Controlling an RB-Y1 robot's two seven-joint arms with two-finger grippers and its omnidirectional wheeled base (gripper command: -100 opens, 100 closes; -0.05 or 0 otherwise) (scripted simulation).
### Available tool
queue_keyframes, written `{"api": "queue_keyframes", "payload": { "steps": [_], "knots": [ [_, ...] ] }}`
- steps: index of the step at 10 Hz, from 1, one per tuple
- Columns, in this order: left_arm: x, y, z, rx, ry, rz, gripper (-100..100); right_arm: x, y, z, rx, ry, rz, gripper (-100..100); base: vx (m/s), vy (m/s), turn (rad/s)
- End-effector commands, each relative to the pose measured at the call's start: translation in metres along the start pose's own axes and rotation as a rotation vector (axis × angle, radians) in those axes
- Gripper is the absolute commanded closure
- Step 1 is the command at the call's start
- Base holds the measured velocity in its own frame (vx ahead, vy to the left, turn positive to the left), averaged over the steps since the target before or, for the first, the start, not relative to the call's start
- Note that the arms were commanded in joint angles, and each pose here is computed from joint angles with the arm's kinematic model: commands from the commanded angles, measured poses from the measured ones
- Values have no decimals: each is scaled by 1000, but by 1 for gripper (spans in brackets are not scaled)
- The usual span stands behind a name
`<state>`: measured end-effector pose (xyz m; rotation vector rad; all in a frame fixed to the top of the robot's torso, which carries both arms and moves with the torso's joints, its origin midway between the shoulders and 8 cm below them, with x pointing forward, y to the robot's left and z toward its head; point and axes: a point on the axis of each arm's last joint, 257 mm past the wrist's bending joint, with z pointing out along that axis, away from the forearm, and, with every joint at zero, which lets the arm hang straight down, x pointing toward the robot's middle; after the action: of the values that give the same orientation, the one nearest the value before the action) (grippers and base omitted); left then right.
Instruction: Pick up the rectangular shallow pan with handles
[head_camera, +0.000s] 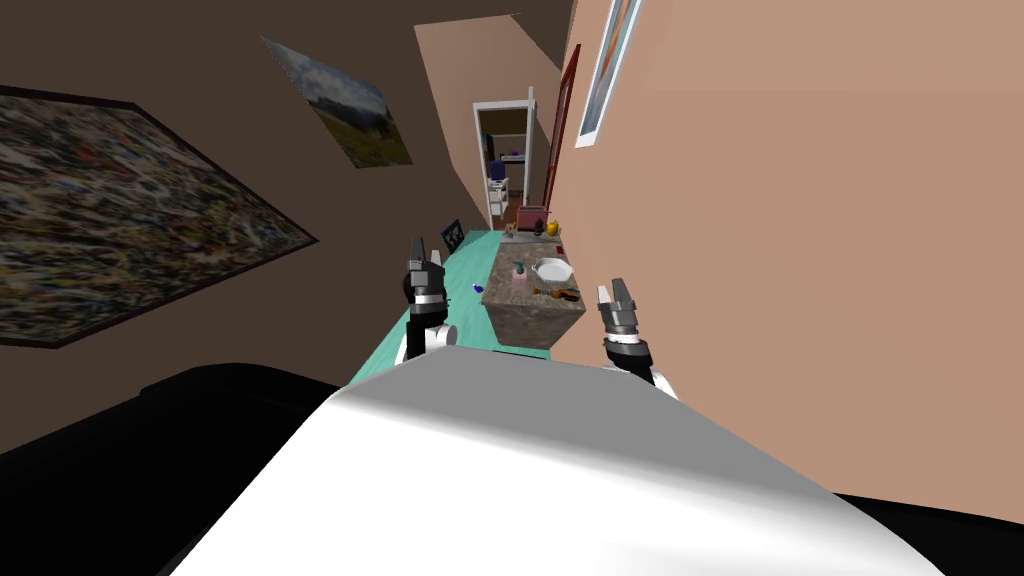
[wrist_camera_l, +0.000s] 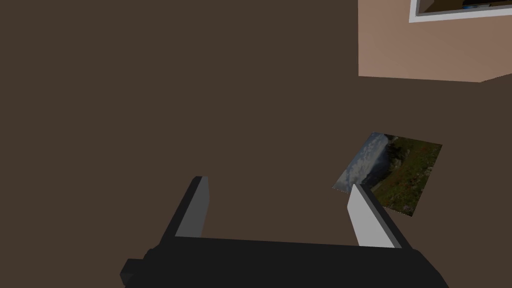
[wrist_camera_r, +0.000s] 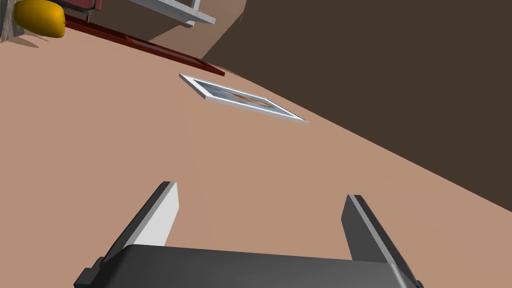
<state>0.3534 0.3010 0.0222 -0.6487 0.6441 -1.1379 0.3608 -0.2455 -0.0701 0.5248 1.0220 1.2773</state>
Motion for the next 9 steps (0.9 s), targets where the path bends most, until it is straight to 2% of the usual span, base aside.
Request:
{"api": "queue_keyframes", "payload": {
  "steps": [1,2,3,5,6,7,8,9],
  "knots": [
    [0,0,0,0,0,0,0,6,-20,-11,44,57,-51,-100,-42,51,32],
    [0,0,0,0,0,0,0,11,-34,-21,76,98,-91,-100,-59,88,65],
    [0,0,0,0,0,0,0,11,-39,-23,85,106,-95,-100,-55,72,19],
    [0,0,0,0,0,0,0,18,-75,-49,165,200,-183,-100,-65,81,68],
    [0,0,0,0,0,0,0,17,-79,-52,174,213,-190,-100,-57,80,28],
    [0,0,0,0,0,0,0,19,-97,-69,215,269,-240,-100,-55,80,85],
    [0,0,0,0,0,0,0,19,-99,-70,221,271,-241,-100,-38,50,18],
    [0,0,0,0,0,0,0,20,-116,-87,258,332,-294,-100,-44,56,125]
  ]
}}
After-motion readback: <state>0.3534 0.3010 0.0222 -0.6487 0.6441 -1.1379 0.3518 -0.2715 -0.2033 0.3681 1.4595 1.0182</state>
